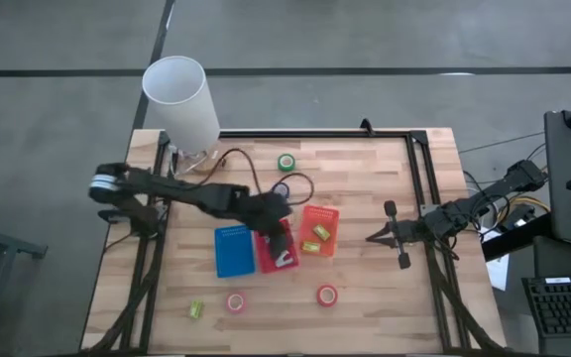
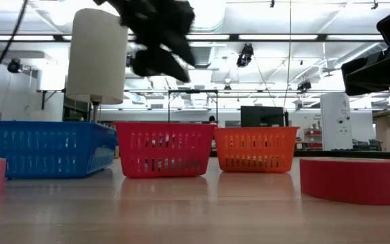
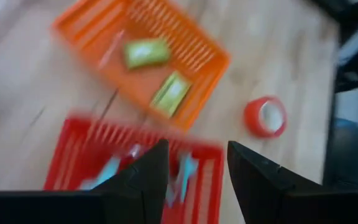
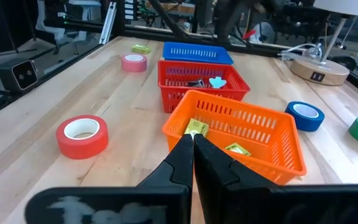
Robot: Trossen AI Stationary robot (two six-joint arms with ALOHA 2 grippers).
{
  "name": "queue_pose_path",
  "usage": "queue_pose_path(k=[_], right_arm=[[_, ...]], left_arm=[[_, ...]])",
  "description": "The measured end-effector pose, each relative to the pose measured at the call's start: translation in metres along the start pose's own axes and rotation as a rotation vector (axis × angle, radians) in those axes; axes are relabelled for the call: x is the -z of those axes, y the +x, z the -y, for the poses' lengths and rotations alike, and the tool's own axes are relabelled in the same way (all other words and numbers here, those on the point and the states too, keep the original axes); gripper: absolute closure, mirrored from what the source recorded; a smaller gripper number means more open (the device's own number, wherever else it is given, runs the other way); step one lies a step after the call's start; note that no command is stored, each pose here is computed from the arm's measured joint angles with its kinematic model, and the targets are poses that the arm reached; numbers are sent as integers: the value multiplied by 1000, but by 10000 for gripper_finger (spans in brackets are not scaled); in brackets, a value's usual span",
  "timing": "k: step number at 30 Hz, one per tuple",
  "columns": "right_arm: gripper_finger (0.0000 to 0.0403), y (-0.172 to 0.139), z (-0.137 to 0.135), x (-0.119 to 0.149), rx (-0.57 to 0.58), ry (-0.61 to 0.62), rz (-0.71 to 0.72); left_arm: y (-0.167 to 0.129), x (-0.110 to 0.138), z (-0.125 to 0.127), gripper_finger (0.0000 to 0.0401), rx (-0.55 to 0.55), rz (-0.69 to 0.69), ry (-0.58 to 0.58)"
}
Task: Pick and place Stapler, Stapler remover, tape
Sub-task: Put the green staple box into the orange bin
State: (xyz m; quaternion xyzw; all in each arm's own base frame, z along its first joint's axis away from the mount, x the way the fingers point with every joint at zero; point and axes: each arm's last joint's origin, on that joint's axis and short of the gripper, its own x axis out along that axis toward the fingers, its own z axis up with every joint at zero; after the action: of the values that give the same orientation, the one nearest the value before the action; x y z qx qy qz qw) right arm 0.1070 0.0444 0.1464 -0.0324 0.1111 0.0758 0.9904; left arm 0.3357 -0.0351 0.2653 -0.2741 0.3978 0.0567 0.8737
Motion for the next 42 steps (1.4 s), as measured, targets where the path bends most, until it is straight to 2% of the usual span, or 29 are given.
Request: queue_pose_path(k=[3, 6, 8, 13, 18, 21, 24, 29, 35, 42], right_arm=[[394, 0, 0, 0, 0, 0, -1], [394, 0, 0, 0, 0, -1, -1], [394, 0, 0, 0, 0, -7, -1], [394, 0, 0, -1, 0, -8, 6], [394, 0, 0, -1, 0, -9, 9], [394, 0, 0, -1, 0, -12, 9], [394, 0, 0, -1, 0, -16, 9], [394, 0, 0, -1, 0, -16, 9], [394, 0, 0, -1, 0, -7, 10], [394, 0, 0, -1, 0, -4, 9]], left_arm=[[-20, 24, 13, 236, -95, -62, -41], [-37, 48, 31, 236, -120, -107, -23], [-46, 63, 42, 236, -147, -91, -64], [-53, 90, 61, 236, -170, -97, -208], [-53, 126, 75, 236, -200, -204, -276], [-51, 152, 77, 236, -248, -296, -349], [-52, 175, 73, 236, -339, -354, -475], [-53, 204, 69, 236, -412, -378, -580], [-54, 228, 66, 236, -457, -409, -712], [-44, 250, 56, 222, -450, -437, -792]])
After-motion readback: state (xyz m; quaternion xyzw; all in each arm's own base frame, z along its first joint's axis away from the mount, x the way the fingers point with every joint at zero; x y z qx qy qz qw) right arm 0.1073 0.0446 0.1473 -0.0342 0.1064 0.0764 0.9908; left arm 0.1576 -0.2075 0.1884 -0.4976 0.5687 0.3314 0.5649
